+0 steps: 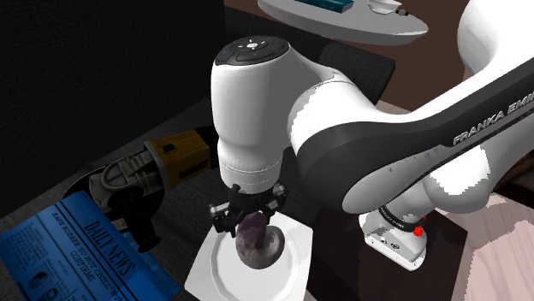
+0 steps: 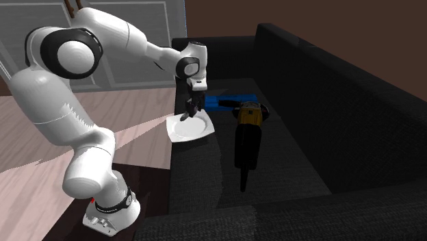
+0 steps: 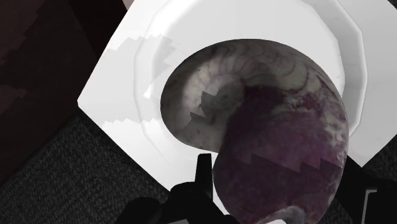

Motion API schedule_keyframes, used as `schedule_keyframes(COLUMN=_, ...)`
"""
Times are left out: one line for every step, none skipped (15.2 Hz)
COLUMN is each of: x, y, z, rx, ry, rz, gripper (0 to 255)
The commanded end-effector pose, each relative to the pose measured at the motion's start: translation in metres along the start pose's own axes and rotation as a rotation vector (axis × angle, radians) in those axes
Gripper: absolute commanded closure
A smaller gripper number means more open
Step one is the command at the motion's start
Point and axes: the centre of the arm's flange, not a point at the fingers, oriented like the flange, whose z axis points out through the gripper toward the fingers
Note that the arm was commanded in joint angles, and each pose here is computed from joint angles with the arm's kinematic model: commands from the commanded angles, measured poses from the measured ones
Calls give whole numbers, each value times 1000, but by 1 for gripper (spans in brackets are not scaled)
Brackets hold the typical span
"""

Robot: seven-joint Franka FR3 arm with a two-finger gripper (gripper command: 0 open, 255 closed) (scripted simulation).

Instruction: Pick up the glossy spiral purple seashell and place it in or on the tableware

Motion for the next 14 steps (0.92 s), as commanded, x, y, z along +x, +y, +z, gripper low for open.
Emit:
schedule_keyframes(x=-1, y=-1, z=10, rx=1, ry=0, rz=1, gripper=255)
schedule_keyframes(x=0, y=-1, z=15, rx=1, ry=0, rz=1, gripper=255)
schedule_keyframes(x=0, y=-2, z=21, rx=1, ry=0, rz=1, gripper=255)
schedule_keyframes(x=1, y=-2, z=26, rx=1, ry=0, rz=1, gripper=255)
schedule_keyframes(x=1, y=-2, z=31, rx=1, ry=0, rz=1, gripper=255)
schedule_keyframes(x=1, y=-2, z=36, rx=1, ry=0, rz=1, gripper=255)
schedule_keyframes(x=2, y=-3, z=42, rx=1, ry=0, rz=1, gripper=255)
schedule_keyframes(x=2, y=-3, z=47, rx=1, ry=0, rz=1, gripper=255)
schedule_keyframes(x=2, y=-3, z=52, rx=1, ry=0, rz=1, gripper=255)
schedule_keyframes(x=3, y=-4, z=60, rx=1, ry=0, rz=1, gripper=255)
schedule_keyframes(x=3, y=-4, z=60, rx=1, ry=0, rz=1, gripper=255)
schedule_keyframes(x=3, y=-4, z=60, rx=1, ry=0, rz=1, gripper=255)
schedule_keyframes(x=3, y=-4, z=60, rx=1, ry=0, rz=1, gripper=255)
schedule_keyframes(x=3, y=-4, z=60, rx=1, ry=0, rz=1, gripper=255)
